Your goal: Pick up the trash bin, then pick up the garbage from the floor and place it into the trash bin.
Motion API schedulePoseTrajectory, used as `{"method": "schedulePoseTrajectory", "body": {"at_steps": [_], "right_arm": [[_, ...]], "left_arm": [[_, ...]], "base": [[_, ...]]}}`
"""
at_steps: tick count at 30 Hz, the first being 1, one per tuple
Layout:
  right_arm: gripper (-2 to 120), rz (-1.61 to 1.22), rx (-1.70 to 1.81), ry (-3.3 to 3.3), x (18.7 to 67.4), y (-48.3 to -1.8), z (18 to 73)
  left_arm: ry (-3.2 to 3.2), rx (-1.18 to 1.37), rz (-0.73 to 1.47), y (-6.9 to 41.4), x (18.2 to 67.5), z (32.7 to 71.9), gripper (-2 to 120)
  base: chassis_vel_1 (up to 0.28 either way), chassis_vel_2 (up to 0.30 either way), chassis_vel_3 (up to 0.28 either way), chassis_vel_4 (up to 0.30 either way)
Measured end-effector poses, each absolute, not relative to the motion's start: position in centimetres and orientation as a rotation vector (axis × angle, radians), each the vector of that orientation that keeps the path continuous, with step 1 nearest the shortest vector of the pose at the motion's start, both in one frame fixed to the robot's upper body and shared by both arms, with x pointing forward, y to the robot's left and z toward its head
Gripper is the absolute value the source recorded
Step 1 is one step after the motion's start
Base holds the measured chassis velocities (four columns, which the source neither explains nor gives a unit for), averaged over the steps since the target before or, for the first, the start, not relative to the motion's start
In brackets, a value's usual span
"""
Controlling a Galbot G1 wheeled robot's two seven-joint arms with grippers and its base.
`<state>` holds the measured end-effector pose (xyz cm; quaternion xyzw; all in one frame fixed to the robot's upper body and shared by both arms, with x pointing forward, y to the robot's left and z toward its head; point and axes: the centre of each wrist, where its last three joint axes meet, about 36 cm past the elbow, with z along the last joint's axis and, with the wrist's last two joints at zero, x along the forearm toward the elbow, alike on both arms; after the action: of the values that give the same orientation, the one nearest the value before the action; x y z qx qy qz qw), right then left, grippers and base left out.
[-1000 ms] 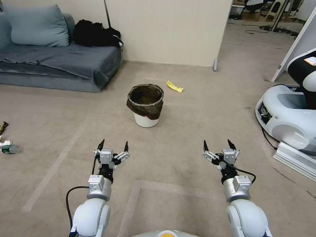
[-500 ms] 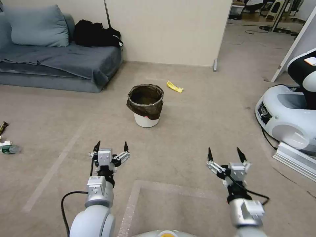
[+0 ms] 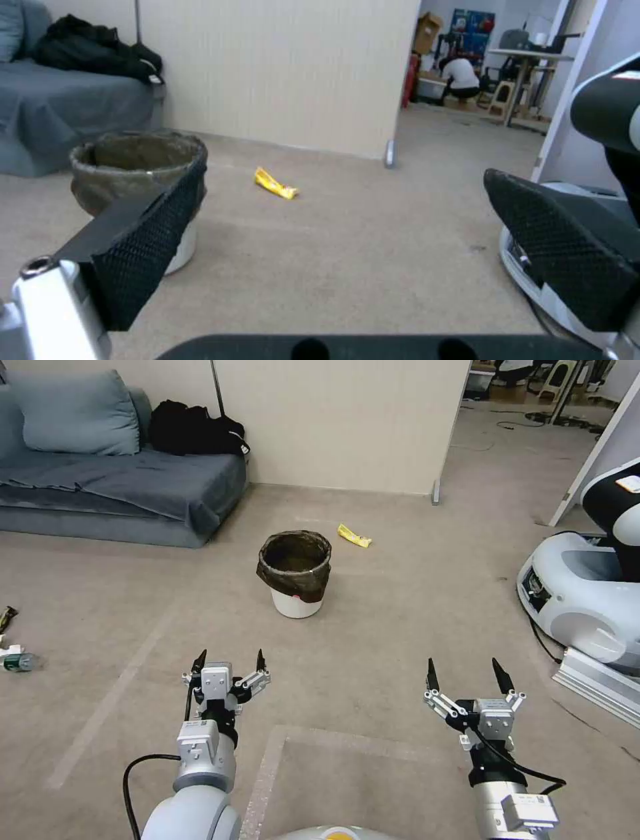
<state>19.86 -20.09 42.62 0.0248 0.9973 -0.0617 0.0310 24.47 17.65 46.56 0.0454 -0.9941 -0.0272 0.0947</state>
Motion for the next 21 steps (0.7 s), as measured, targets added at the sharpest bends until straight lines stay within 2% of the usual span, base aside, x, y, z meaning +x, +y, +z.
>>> {"method": "schedulePoseTrajectory", "body": {"at_steps": [21], "right_arm": [[100, -0.187, 0.062, 3.077, 19.66, -20.12, 42.87]], "left_arm": [[-2.962, 0.12, -0.098, 17.72, 24.42, 45.98, 100]], "base": [[-0.01, 0.008, 0.006, -0.007]]}}
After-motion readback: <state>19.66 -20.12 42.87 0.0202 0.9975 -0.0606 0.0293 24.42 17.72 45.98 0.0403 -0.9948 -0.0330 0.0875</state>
